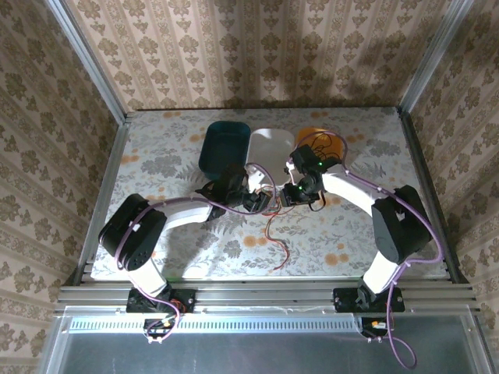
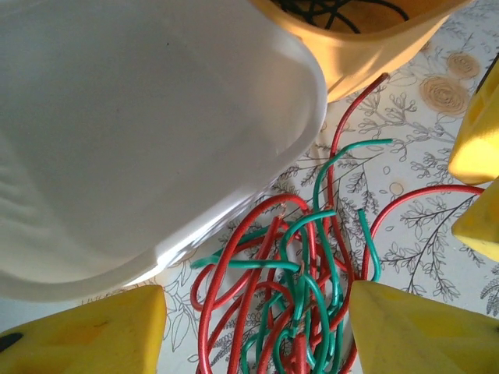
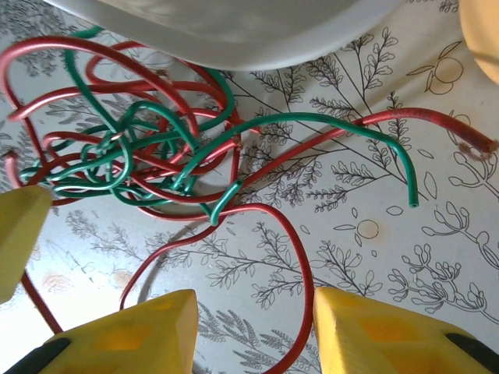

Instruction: Untangle the cables

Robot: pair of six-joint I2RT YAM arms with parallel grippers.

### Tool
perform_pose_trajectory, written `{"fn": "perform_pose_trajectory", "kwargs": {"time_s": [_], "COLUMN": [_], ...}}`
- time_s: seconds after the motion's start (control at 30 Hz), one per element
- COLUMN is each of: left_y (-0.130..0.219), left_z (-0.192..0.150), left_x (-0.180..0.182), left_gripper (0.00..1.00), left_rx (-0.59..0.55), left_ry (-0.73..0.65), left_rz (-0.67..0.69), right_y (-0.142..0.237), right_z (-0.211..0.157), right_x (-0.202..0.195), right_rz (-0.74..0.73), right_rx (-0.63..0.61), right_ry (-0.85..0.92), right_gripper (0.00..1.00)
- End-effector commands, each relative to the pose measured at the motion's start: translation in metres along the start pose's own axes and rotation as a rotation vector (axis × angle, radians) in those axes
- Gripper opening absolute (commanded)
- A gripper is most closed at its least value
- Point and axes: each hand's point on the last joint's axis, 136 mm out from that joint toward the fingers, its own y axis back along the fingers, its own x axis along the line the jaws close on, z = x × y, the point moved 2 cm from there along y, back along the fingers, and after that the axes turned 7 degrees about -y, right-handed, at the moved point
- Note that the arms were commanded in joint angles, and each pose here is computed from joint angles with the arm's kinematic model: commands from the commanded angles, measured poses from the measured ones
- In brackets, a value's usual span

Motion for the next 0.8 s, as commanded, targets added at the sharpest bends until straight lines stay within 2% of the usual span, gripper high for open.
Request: {"fn": "perform_pose_trajectory", "kwargs": {"time_s": [0.0,0.33,0.4,0.43,0.47,0.53,0.67,0.77], "left_y": [-0.004,-0.012,-0.013,-0.014,-0.015,-0.017,-0.021,-0.025], "left_z": [-0.010,-0.014,-0.015,-0.017,-0.017,-0.017,-0.020,-0.024], "left_x": [0.003,-0.004,-0.006,-0.006,-0.007,-0.006,-0.006,-0.007], "left_gripper": [0.64,0.64,0.64,0.64,0.64,0.64,0.64,0.64], "left_rx": [0.020,0.039,0.043,0.046,0.046,0.046,0.057,0.071], "left_ry": [0.019,-0.014,-0.016,-0.016,-0.015,-0.012,-0.010,-0.006], "left_rz": [0.024,0.000,-0.008,-0.011,-0.013,-0.015,-0.015,-0.032], "right_y": [-0.003,-0.015,-0.017,-0.018,-0.019,-0.017,0.006,0.039], "right_z": [-0.007,-0.023,-0.023,-0.023,-0.023,-0.020,-0.008,0.008], "right_x": [-0.002,-0.012,-0.012,-0.011,-0.011,-0.010,-0.006,0.000], "right_rz": [-0.021,-0.057,-0.053,-0.051,-0.047,-0.048,-0.044,-0.047], "right_rx": [0.061,0.114,0.117,0.119,0.120,0.108,0.025,-0.083], "right_ry": [0.014,-0.011,-0.013,-0.013,-0.011,-0.007,0.011,0.018], "right_gripper": [0.44,0.44,0.35,0.27,0.15,0.01,0.00,0.00]}}
